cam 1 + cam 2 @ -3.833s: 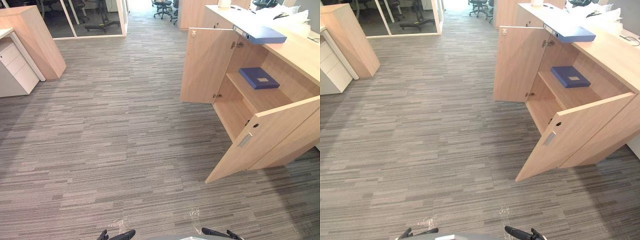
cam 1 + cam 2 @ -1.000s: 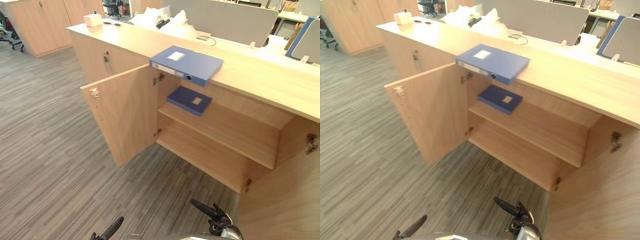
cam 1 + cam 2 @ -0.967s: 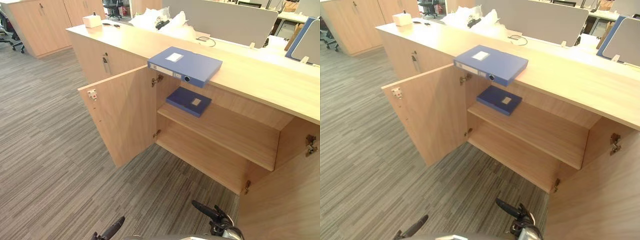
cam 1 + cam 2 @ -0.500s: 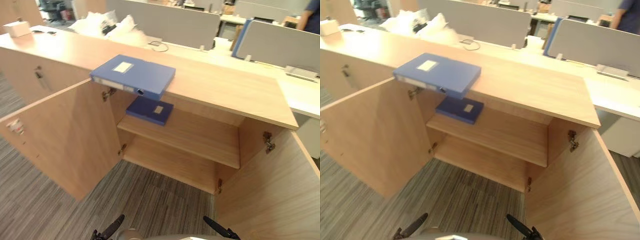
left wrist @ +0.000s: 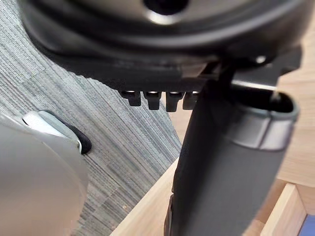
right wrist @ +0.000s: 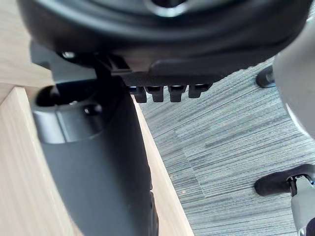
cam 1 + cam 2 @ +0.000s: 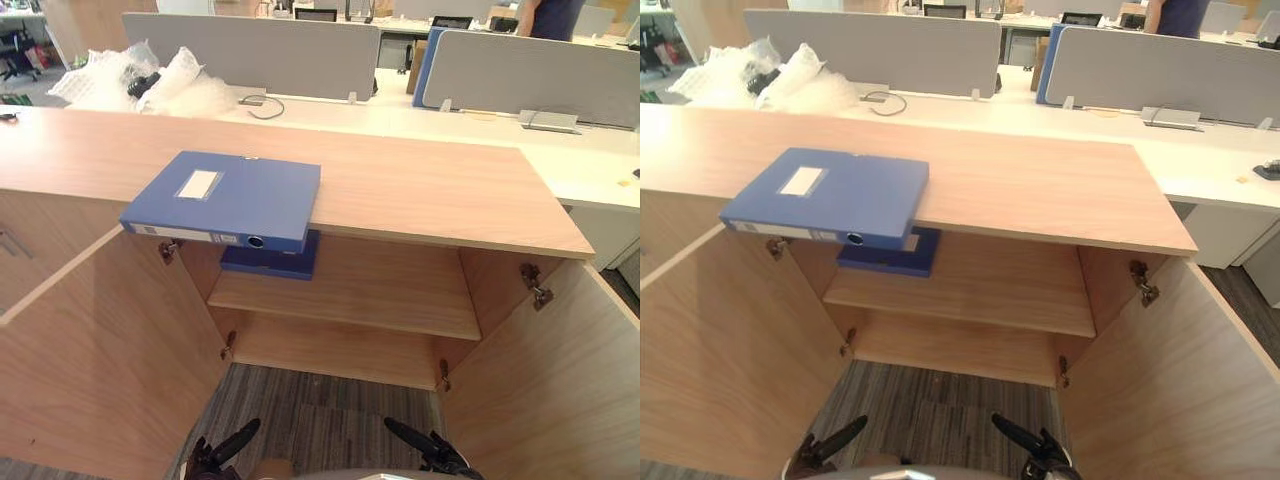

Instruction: Walk over to the cabinet, pick up the folder, carry it to the office cabinet, place the folder inside the office cabinet, then close the office cabinet door

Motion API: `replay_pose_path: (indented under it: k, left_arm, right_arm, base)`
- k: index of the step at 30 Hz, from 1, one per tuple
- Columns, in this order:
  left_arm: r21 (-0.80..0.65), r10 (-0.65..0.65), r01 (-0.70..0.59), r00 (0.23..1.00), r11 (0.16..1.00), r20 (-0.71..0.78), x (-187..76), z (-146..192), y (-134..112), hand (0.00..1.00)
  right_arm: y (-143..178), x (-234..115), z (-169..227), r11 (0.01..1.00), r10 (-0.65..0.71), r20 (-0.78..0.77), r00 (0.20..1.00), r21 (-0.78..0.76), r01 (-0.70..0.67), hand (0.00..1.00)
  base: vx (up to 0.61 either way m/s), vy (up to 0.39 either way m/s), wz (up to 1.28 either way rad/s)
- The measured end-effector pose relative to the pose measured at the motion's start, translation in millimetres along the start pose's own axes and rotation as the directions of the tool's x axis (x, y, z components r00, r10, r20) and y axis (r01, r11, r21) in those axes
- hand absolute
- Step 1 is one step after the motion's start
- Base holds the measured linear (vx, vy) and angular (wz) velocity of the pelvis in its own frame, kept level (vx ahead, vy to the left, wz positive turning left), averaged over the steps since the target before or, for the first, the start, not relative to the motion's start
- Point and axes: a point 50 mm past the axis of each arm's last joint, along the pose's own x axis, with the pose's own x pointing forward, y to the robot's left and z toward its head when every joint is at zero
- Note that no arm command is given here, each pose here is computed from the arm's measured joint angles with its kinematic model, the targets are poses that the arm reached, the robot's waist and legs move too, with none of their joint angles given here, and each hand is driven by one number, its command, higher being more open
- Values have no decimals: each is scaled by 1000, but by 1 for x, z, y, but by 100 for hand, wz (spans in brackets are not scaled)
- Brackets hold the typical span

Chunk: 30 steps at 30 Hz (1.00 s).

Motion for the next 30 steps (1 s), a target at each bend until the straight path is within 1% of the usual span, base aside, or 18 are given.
replay_pose_path:
  k: [3,5,7,9,10,12,15,17,20,21,22,24,25,26,27,28,29,30]
  left_arm:
    - [-13,-1,1,1000,1000,-17,-2,-7,-1,100]
    - [-1,15,-15,999,1000,-48,-6,-19,10,100]
    - [-13,29,-30,998,999,-63,-7,-21,19,100]
    - [-75,22,-28,997,997,-69,-8,-23,21,100]
    - [-149,16,-28,997,988,-81,-8,-25,21,100]
    - [-239,3,-24,996,971,-89,-8,-25,21,100]
    - [-386,-13,-11,998,922,-60,-8,-19,17,100]
    - [-445,-56,58,998,893,17,-10,-6,9,100]
    - [-504,-152,236,967,831,202,-19,31,-10,100]
    - [-514,-178,305,943,801,283,-24,48,-15,100]
    - [-521,-186,341,927,783,326,-28,58,-18,100]
    - [-503,-199,476,838,721,508,-47,96,-27,100]
    - [-493,-196,502,814,711,547,-52,105,-29,100]
    - [-473,-177,538,770,698,613,-62,120,-28,100]
    - [-463,-157,545,749,699,644,-68,127,-27,100]
    - [-441,-112,547,708,712,697,-78,140,-22,100]
    - [-402,-58,500,678,767,733,-87,150,-15,100]
    - [-390,-26,471,663,791,748,-91,154,-10,100]
  right_arm:
    - [-15,0,0,999,-30,-7,1000,-28,30,100]
    - [-21,0,7,999,-39,26,999,-36,40,100]
    - [-22,-1,6,999,-40,31,999,-36,41,100]
    - [-21,-2,1,998,-31,22,999,-63,32,100]
    - [-19,-2,0,996,-18,18,1000,-84,19,100]
    - [-16,-2,-2,995,-6,9,1000,-101,7,100]
    - [-14,-2,-1,994,3,8,1000,-108,-2,100]
    - [-11,-2,-2,991,14,5,1000,-134,-13,100]
    - [-2,-3,-1,980,50,10,999,-193,-48,100]
    - [0,-3,-1,976,61,15,998,-210,-56,100]
    - [1,-3,-1,975,64,16,998,-214,-59,100]
    - [3,-4,-3,973,73,12,997,-220,-68,100]
    - [4,-4,-4,973,74,10,997,-219,-70,100]
    - [5,-4,-5,971,77,7,997,-227,-73,100]
    - [6,-4,-6,969,78,4,997,-235,-75,100]
    - [7,-5,-8,967,82,0,997,-244,-79,100]
    - [9,-5,-10,966,84,-7,996,-246,-83,100]
    - [10,-5,-10,966,84,-9,996,-244,-83,100]
  base:
    - [-40,62,-64]
    - [-97,156,-85]
    - [-69,100,-32]
    - [-35,18,9]
    - [-32,-53,29]
    - [-18,-91,29]
    - [-9,-159,37]
    - [-25,-201,32]
    - [-41,-114,15]
    - [-64,-78,13]
    - [-74,-63,25]
    - [-75,-61,43]
    - [-45,-46,45]
    - [-17,-22,34]
    - [-9,-28,50]
    - [6,-29,55]
    - [20,-29,56]
    - [50,-30,45]
